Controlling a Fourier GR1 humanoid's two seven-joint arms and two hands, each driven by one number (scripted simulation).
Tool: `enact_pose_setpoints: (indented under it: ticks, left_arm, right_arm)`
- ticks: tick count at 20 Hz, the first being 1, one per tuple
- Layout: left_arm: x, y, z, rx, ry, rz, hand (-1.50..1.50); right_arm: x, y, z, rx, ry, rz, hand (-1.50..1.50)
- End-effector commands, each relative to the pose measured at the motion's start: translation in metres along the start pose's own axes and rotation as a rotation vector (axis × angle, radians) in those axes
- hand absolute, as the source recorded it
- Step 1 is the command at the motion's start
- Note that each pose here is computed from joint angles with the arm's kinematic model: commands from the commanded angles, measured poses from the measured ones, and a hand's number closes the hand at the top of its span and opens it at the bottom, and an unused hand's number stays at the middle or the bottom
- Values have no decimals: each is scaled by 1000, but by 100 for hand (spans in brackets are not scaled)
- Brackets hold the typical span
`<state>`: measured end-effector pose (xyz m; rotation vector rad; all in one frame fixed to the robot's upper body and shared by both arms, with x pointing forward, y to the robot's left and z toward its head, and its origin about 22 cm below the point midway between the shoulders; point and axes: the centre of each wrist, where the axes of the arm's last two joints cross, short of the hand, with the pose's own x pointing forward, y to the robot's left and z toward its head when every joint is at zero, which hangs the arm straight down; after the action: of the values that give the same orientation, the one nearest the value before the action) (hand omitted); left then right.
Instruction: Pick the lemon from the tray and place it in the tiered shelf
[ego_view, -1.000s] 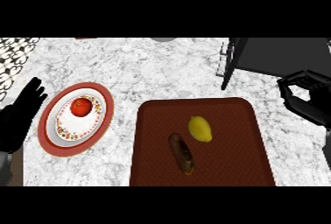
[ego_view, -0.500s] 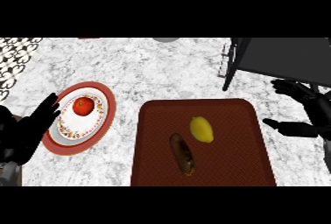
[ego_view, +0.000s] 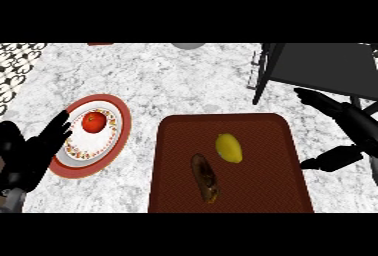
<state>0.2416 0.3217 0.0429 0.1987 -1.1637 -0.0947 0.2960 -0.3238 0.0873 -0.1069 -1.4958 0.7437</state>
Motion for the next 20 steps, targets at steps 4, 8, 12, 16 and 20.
enact_pose_setpoints:
  ticks: [4, 8, 12, 16, 20]
  left_arm:
    - [-27, -25, -6, -10, 61, 149, 0]
    - [-34, -33, -3, -22, 87, 143, 0]
    - [-35, -37, -2, -7, 81, 143, 0]
    - [-30, -35, -1, -11, 71, 133, 0]
    - [-27, -34, 0, -12, 67, 138, 0]
  right_arm:
    - [43, 16, -17, 48, 121, 123, -150]
    - [72, 35, -29, 15, 157, 161, -150]
    - [87, 46, -38, -23, 252, 245, -150]
    - [98, 71, -49, 8, 338, 276, -150]
    - [105, 108, -53, 63, 360, 321, -150]
